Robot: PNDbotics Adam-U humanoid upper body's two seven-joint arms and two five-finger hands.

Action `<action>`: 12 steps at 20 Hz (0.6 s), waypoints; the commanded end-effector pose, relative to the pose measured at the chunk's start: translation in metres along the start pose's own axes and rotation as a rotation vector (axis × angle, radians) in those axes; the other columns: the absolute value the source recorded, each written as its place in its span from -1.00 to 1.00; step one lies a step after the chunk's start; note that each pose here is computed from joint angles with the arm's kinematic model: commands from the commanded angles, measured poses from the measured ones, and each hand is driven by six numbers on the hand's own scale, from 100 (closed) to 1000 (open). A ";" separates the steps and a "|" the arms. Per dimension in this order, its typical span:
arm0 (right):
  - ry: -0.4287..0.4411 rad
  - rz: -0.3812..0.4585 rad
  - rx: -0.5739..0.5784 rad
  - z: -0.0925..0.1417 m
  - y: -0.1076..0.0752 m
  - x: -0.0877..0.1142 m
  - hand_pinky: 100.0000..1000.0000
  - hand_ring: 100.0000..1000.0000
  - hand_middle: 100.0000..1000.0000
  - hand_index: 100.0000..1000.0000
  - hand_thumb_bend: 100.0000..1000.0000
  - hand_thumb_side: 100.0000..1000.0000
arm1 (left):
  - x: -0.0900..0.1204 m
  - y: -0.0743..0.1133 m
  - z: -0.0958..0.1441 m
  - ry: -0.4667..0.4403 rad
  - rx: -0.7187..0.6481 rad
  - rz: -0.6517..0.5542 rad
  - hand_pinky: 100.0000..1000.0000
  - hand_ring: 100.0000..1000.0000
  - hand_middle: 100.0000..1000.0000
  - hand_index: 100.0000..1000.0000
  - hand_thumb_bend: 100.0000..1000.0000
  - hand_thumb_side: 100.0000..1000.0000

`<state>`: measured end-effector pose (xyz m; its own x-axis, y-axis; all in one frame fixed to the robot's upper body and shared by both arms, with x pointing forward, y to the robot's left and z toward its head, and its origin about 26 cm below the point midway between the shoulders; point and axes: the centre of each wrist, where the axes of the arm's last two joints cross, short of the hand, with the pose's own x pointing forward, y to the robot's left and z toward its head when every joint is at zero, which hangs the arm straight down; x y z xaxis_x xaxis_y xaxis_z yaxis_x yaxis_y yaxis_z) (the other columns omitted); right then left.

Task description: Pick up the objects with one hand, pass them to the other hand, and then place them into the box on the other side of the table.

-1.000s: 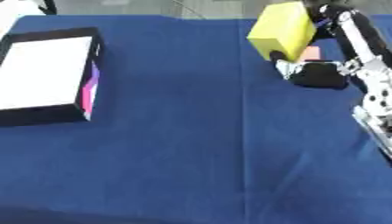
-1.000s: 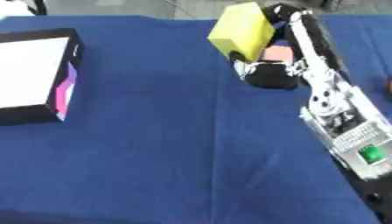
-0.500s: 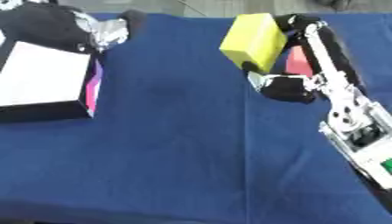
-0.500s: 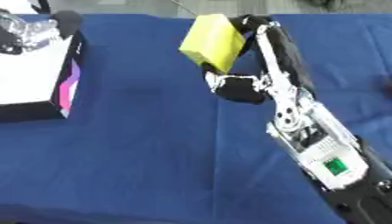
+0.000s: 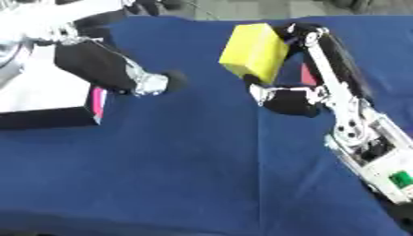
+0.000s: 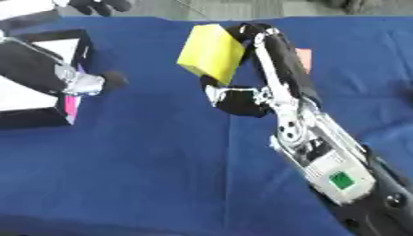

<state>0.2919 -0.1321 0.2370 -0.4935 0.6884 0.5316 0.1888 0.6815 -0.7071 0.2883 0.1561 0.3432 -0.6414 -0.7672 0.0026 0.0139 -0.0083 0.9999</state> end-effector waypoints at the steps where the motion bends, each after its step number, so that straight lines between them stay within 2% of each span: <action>1: -0.044 0.002 -0.030 -0.001 -0.003 0.008 0.55 0.06 -0.26 -0.06 -1.00 -1.00 | 0.010 0.004 -0.001 0.021 0.010 -0.051 0.73 0.73 0.71 0.85 -0.12 -0.21; 2: -0.048 0.003 -0.033 -0.001 -0.003 0.009 0.54 0.06 -0.26 -0.06 -1.00 -1.00 | 0.012 0.003 -0.002 0.026 0.007 -0.060 0.73 0.74 0.72 0.85 -0.05 -0.32; 8: -0.091 0.009 -0.035 0.001 0.003 0.013 0.54 0.05 -0.26 -0.06 -1.00 -1.00 | 0.024 -0.002 -0.009 0.039 -0.032 -0.126 0.74 0.76 0.73 0.84 0.16 -0.40; 12: -0.095 0.009 -0.008 0.002 0.006 0.014 0.55 0.05 -0.26 -0.06 -1.00 -1.00 | 0.027 -0.001 -0.010 0.063 0.023 -0.181 0.73 0.75 0.73 0.84 0.17 -0.51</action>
<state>0.2875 -0.1208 0.2328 -0.5475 0.6769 0.4920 0.1923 0.6740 -0.7133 0.2832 0.1290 0.3336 -0.6015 -0.7844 -0.1517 -0.0774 -0.1317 0.9883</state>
